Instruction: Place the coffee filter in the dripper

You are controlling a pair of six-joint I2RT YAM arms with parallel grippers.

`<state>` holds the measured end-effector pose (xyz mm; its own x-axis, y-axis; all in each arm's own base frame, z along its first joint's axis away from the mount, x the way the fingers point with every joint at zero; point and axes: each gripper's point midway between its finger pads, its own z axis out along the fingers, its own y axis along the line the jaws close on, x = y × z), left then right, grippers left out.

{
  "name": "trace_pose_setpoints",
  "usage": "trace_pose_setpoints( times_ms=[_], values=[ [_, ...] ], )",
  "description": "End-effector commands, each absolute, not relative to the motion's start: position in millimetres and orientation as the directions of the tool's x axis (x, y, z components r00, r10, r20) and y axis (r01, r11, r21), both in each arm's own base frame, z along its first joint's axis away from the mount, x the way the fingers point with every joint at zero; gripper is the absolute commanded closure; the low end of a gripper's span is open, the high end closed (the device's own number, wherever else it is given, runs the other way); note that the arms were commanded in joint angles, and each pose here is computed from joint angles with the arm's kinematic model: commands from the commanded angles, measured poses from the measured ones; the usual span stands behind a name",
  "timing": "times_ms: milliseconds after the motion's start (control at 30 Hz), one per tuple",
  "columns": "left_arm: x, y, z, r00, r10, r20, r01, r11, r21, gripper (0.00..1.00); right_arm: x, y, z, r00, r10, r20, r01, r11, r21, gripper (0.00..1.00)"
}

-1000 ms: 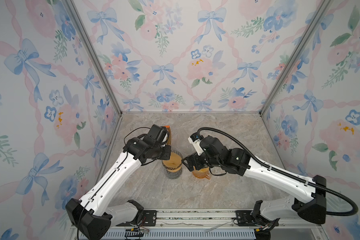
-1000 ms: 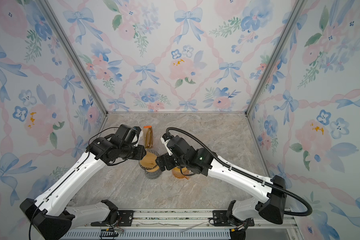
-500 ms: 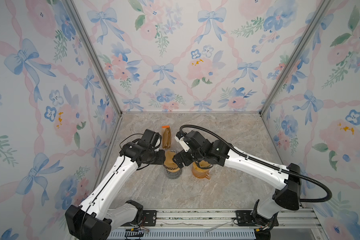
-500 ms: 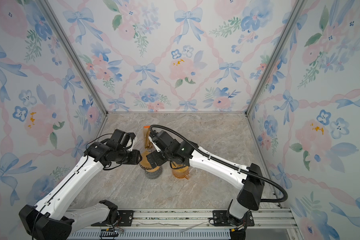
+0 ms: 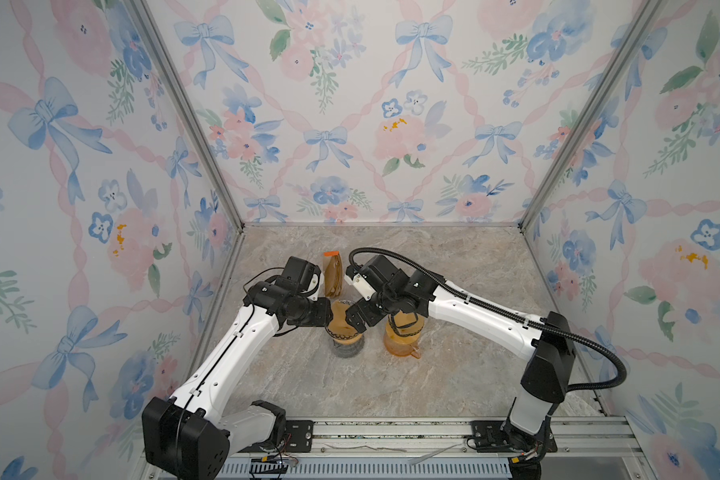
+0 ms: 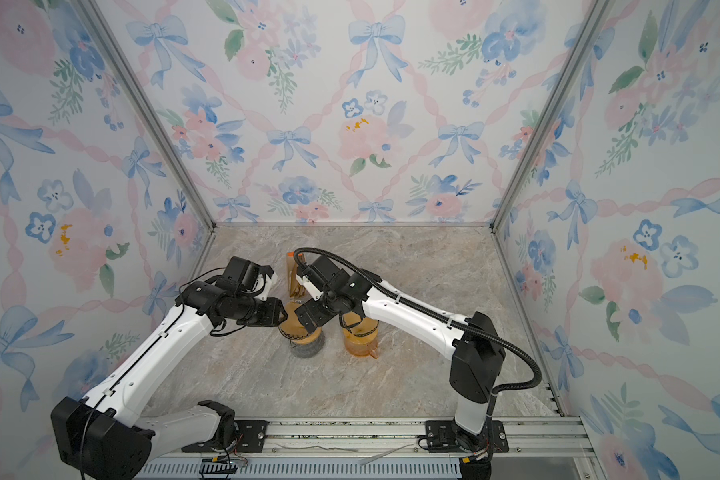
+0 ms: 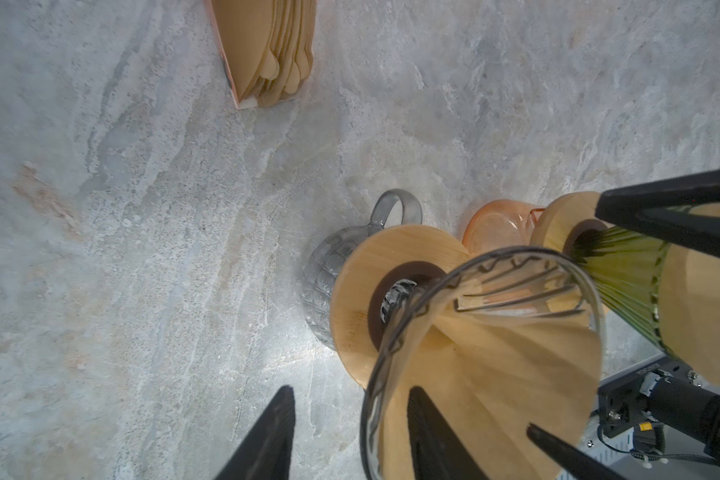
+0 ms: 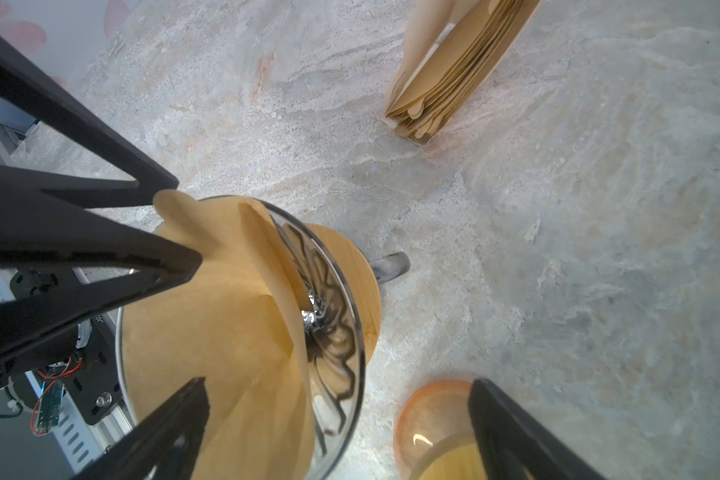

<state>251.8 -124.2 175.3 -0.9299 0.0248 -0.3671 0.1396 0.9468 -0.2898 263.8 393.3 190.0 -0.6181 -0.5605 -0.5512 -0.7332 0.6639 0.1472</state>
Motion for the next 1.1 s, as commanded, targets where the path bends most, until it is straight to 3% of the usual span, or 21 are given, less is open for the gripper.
trace_pose_setpoints(
  times_ms=[0,233,1067],
  values=[
    [251.1,-127.5,168.1,-0.934,0.043,-0.354,0.161,0.938,-0.308,0.53,271.2,396.2,188.7,-0.611,-0.583,-0.536,-0.747,0.648,0.147,0.00],
    [254.5,-131.6,167.1,-0.934,0.034,-0.355,0.165,0.924,-0.346,0.59,286.4,402.8,178.2,-0.625,-0.585,-0.517,-0.745,0.644,0.173,0.01],
    [252.3,-124.4,155.4,-0.941,0.036,-0.338,0.149,0.938,-0.314,0.59,308.7,384.1,155.5,-0.701,-0.539,-0.467,-0.691,0.676,0.257,0.01]
  ],
)
